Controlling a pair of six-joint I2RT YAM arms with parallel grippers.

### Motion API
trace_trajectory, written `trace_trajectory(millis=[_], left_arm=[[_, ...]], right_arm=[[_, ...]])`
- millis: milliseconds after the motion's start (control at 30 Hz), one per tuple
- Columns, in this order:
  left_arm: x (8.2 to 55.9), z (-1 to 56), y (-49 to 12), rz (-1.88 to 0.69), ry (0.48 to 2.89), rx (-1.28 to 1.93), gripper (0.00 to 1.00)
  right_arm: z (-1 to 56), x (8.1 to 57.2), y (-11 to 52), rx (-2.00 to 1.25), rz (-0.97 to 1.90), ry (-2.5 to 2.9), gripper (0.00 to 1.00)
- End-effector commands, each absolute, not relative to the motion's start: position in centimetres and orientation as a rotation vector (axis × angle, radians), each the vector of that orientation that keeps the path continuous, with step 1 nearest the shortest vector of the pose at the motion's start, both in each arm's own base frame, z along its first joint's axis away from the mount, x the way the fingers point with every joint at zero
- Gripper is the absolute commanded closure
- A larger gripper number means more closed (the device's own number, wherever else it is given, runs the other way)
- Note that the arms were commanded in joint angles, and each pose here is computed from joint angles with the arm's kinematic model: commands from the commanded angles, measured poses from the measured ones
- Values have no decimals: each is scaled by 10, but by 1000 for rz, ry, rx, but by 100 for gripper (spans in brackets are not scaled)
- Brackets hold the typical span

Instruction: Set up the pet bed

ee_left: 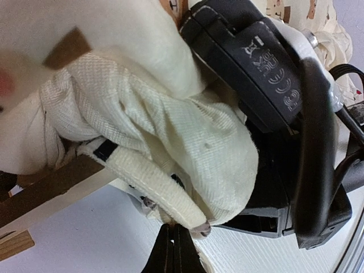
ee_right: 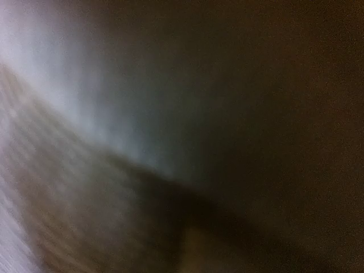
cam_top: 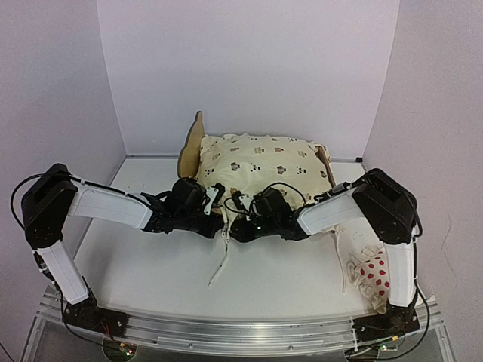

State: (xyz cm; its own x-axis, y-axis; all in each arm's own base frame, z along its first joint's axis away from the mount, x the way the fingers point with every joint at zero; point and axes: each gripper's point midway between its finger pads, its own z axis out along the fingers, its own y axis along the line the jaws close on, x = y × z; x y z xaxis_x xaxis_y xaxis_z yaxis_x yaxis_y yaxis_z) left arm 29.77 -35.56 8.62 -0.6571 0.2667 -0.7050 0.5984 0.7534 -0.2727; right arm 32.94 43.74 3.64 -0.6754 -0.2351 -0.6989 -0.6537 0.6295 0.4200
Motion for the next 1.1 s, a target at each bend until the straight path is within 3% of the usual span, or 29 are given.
trace_trajectory(millis=[0,333,633,1067], left_arm=[[304,94,-360,-683,2254,646,100],[304,92,-358,-693,2261,637,100],[302,91,-361,-712,2264,646,100],[300,93,-363,-733,2270,647,100]], right_arm=[[57,341,457,-678,1009,2099,73],[56,353,454,-583,1003,2033,69],[52,363,450,-510,970,2012,71],[49,369,448,-462,957,2015,98]])
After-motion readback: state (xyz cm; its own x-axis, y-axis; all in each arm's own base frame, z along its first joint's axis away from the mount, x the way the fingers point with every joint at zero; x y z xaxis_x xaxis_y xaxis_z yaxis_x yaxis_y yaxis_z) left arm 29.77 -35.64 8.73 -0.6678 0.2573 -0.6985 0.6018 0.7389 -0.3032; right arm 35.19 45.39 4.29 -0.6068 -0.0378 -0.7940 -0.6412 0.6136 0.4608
